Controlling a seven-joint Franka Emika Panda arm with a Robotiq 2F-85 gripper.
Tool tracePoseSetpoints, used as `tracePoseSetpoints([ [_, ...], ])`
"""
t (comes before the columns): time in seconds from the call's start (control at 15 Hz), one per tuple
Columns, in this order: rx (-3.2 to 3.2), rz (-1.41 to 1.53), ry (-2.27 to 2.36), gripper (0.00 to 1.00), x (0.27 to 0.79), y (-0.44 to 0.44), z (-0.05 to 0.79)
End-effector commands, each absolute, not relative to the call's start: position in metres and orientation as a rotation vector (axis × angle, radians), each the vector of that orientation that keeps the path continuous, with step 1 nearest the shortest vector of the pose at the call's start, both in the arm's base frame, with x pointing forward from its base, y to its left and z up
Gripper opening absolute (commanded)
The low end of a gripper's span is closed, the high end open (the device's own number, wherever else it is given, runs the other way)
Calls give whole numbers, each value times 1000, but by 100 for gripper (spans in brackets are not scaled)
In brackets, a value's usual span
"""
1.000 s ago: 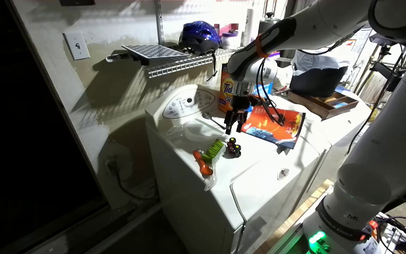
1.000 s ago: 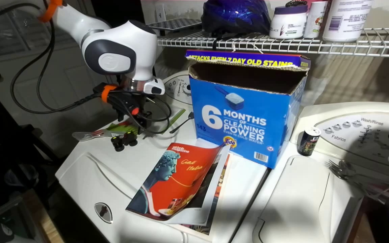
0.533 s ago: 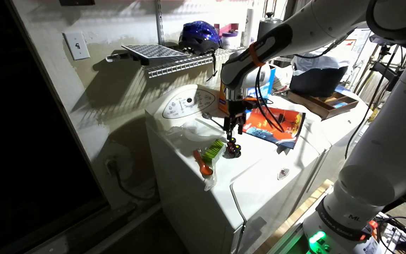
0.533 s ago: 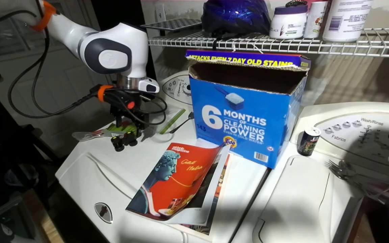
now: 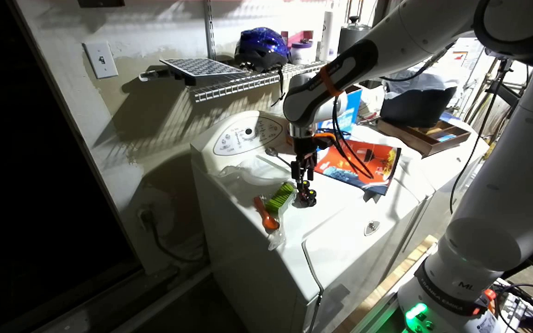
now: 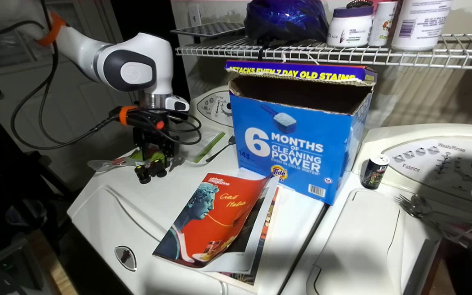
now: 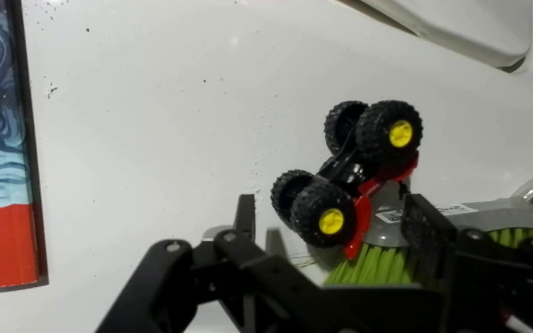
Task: Place the car upright.
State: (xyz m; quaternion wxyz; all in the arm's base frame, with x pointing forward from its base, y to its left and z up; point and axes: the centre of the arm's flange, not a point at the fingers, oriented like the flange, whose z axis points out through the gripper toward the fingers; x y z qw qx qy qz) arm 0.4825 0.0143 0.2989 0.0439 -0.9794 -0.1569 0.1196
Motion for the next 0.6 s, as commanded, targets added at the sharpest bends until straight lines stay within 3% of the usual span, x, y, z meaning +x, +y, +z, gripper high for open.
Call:
tracePoseSetpoints([
  [0.0,-3029,385,-510,89,489,18,292],
  [0.13,-3032,395,-520,87,489,18,291],
  [0.2,-3035,398,-524,61,489,17,290],
  [0.33,-3038,402,-529,58,489,16,290],
  [0.53,-3037,404,-523,38,490,14,290],
])
